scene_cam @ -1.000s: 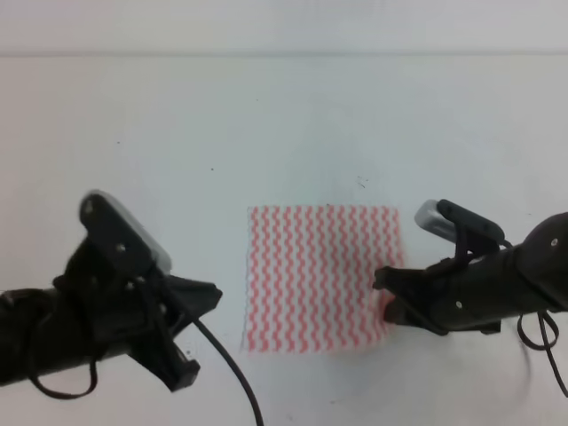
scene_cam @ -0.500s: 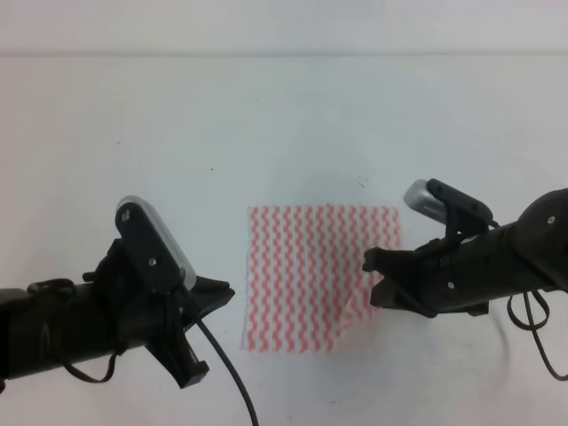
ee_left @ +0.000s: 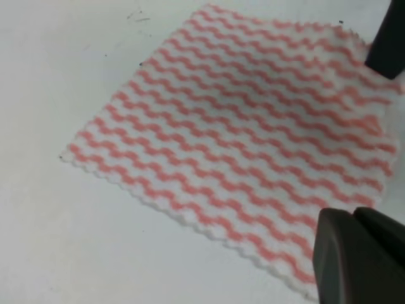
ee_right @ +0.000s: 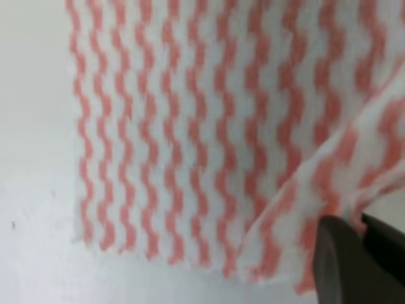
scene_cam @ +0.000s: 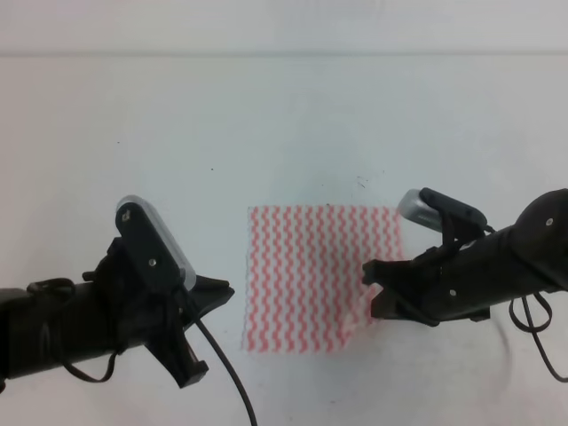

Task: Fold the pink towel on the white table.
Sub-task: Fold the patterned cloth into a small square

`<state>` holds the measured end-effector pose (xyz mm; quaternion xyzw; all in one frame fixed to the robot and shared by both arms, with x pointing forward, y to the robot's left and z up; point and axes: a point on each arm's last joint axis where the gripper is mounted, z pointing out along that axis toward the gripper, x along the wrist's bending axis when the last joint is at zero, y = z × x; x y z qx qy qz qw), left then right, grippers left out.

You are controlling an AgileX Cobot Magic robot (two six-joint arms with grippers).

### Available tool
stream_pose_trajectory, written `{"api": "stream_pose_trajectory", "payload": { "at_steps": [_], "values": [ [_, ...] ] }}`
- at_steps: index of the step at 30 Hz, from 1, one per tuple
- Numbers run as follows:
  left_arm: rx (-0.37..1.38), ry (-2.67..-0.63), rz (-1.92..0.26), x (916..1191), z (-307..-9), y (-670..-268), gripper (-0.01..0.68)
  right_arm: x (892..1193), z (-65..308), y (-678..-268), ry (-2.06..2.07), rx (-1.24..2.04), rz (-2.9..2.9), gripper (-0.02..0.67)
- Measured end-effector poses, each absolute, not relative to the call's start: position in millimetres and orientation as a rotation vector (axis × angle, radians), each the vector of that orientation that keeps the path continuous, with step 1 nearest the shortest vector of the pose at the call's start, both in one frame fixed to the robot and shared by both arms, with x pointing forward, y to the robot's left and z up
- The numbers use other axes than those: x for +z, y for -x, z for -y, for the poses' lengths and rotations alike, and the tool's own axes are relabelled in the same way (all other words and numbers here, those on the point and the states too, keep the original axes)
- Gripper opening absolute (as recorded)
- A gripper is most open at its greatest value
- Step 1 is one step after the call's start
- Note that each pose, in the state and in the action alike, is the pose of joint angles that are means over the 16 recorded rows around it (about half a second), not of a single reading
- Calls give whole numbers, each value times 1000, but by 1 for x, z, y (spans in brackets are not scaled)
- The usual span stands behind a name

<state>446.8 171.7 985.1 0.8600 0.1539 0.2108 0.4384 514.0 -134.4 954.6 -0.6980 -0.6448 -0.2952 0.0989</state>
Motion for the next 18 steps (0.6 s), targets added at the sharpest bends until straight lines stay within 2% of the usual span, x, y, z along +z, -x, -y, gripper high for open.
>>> {"api": "stream_pose_trajectory", "payload": {
  "at_steps": [18],
  "values": [
    [537,-2169,-303,980,-170,-448,0,959,137,-527,2197,-1034,1806,-2]
  ]
}}
